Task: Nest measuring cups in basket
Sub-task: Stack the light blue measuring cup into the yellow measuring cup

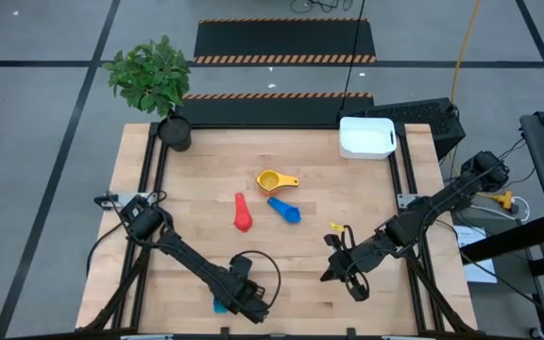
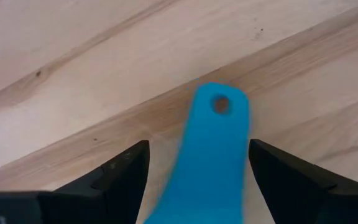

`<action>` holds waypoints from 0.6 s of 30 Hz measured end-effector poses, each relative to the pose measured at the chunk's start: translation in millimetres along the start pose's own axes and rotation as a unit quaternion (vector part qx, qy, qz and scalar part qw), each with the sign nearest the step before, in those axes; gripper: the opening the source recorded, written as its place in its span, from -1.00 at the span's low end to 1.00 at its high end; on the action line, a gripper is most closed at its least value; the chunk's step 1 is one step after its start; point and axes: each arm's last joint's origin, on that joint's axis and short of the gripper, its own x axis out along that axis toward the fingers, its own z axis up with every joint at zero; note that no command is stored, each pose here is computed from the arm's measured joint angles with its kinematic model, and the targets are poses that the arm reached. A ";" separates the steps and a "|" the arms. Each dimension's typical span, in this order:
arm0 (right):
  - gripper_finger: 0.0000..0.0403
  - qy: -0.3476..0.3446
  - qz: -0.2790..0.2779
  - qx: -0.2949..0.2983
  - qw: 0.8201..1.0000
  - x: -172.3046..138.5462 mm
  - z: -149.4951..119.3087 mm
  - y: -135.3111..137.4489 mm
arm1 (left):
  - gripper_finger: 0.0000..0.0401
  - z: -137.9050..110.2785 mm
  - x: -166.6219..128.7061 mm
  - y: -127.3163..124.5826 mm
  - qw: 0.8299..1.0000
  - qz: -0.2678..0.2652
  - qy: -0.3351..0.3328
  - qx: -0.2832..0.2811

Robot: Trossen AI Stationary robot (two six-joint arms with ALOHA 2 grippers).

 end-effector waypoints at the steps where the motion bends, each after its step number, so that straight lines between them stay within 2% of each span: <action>1: -1.00 0.000 0.000 0.000 1.000 0.0 0.0 0.0 | 0.39 -0.2 0.0 0.2 1.000 0.001 0.003 0.002; 8: -1.00 0.000 0.000 0.000 1.000 0.0 0.0 0.0 | 0.39 -1.0 -0.1 0.4 1.000 0.003 0.010 0.004; 18: -1.00 0.000 0.000 0.000 1.000 0.0 0.0 0.0 | 0.39 -7.8 4.2 -3.1 0.999 -0.026 0.015 0.027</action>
